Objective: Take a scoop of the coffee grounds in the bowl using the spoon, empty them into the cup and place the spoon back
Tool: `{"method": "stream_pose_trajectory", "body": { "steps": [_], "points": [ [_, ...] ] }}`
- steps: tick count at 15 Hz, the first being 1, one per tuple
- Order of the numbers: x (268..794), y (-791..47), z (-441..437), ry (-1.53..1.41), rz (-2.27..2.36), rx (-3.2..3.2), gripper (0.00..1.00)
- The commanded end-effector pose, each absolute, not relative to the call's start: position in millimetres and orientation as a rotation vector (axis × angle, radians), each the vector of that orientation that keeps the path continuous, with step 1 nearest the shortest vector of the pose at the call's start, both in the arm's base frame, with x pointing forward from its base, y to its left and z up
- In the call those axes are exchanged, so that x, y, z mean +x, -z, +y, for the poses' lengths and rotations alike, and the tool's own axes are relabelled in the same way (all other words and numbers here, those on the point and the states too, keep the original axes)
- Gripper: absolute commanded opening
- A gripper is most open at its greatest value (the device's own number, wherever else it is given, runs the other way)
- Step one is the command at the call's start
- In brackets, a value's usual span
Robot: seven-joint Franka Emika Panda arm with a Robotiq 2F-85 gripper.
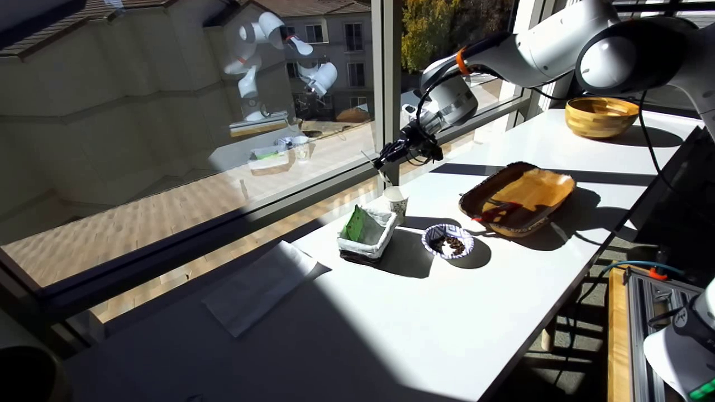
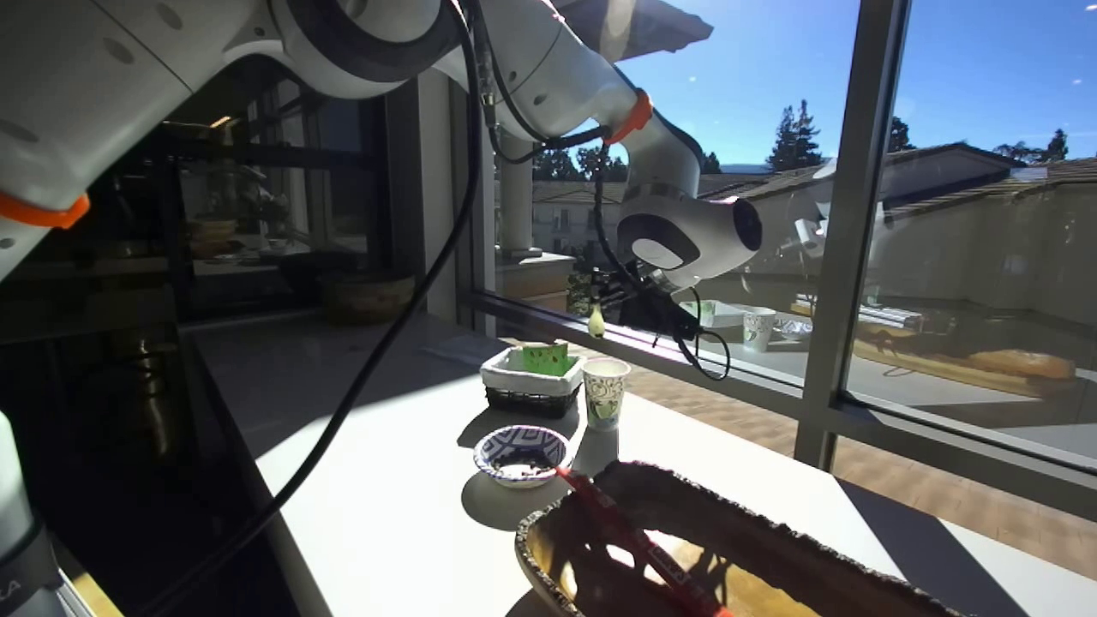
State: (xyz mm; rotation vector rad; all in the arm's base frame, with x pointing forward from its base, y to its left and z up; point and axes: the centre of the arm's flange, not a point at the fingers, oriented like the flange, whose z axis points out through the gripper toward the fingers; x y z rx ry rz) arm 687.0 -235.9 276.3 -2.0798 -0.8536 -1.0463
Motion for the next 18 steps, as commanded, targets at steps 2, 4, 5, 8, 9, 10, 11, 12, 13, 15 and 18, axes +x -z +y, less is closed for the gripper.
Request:
{"method": "stream_pose_trajectory", "body": {
  "steps": [2, 4, 5, 8, 9, 10, 11, 12, 13, 15, 18],
  "points": [
    [674.1, -274.9, -237.4, 1.073, -0.82, -2.071, 0.03],
    [673.5, -274.5, -240.6, 1.078, -0.808, -2.075, 0.03],
    [673.6, -274.1, -239.8, 1.074, -0.801, -2.077, 0.03],
    [674.6, -272.9, -239.5, 1.072, -0.81, -2.09, 0.03],
    [674.7, -274.9, -239.1, 1.062, -0.782, -2.038, 0.03],
    [675.8, -275.2, -237.7, 1.07, -0.772, -2.033, 0.03],
    [676.1, -276.2, -238.3, 1.068, -0.803, -2.059, 0.03],
    [675.7, -275.3, -236.2, 1.075, -0.782, -2.045, 0.03],
    [676.7, -274.5, -238.1, 1.081, -0.824, -2.092, 0.03],
    [677.4, -274.5, -239.9, 1.094, -0.821, -2.097, 0.03],
    [678.7, -277.1, -244.7, 1.066, -0.716, -1.92, 0.03]
  ]
}}
